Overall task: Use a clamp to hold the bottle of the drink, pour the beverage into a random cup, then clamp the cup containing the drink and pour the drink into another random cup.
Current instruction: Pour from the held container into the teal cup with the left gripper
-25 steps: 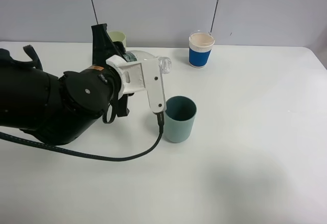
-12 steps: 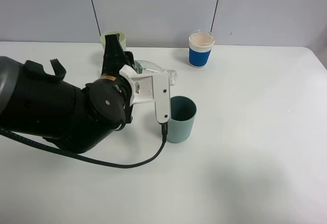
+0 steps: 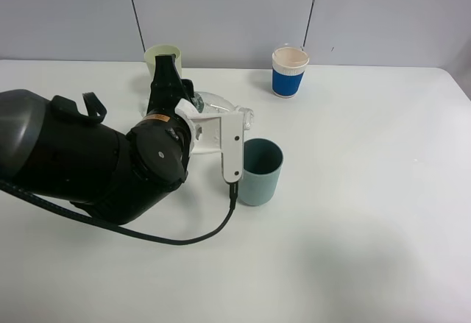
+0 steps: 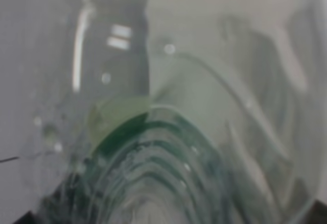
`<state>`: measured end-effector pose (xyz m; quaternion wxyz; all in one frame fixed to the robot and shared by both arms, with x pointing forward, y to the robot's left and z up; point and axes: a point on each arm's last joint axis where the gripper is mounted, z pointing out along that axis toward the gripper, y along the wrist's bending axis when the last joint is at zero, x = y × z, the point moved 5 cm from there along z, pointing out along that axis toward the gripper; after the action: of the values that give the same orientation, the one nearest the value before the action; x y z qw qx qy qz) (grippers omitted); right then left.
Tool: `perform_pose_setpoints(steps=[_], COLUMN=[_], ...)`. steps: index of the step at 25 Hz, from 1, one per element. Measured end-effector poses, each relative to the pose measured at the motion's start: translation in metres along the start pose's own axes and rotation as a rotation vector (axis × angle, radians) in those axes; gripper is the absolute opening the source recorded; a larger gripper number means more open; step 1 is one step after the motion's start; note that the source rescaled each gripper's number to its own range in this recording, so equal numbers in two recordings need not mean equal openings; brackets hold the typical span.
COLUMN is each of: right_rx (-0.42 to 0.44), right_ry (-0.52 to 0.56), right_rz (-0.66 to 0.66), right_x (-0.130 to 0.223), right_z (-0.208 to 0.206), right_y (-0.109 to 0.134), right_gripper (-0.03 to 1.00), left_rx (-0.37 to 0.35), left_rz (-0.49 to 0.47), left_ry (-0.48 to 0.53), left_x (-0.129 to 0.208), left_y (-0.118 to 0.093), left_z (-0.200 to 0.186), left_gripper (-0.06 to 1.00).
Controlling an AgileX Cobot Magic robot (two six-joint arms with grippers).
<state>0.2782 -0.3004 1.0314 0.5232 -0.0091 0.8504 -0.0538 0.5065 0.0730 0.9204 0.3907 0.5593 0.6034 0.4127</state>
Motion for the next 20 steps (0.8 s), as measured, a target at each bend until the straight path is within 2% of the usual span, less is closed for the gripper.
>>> perform_pose_setpoints(steps=[6, 13, 20], right_rx=[0.0, 0.0, 0.0], right_ry=[0.0, 0.0, 0.0], right_rz=[0.0, 0.0, 0.0], right_x=[0.0, 0.0, 0.0], right_z=[0.0, 0.0, 0.0], right_y=[0.0, 0.0, 0.0], right_gripper=[1.0, 1.0, 1.0], left_rx=[-0.018, -0.023, -0.064], left_rz=[0.008, 0.055, 0.108], left_ry=[-0.003, -0.004, -0.027], left_x=[-0.007, -0.011, -0.015], left_y=[0.004, -0.002, 0.003], left_z=[0.003, 0.007, 0.008], left_gripper=[0.0, 0.0, 0.0])
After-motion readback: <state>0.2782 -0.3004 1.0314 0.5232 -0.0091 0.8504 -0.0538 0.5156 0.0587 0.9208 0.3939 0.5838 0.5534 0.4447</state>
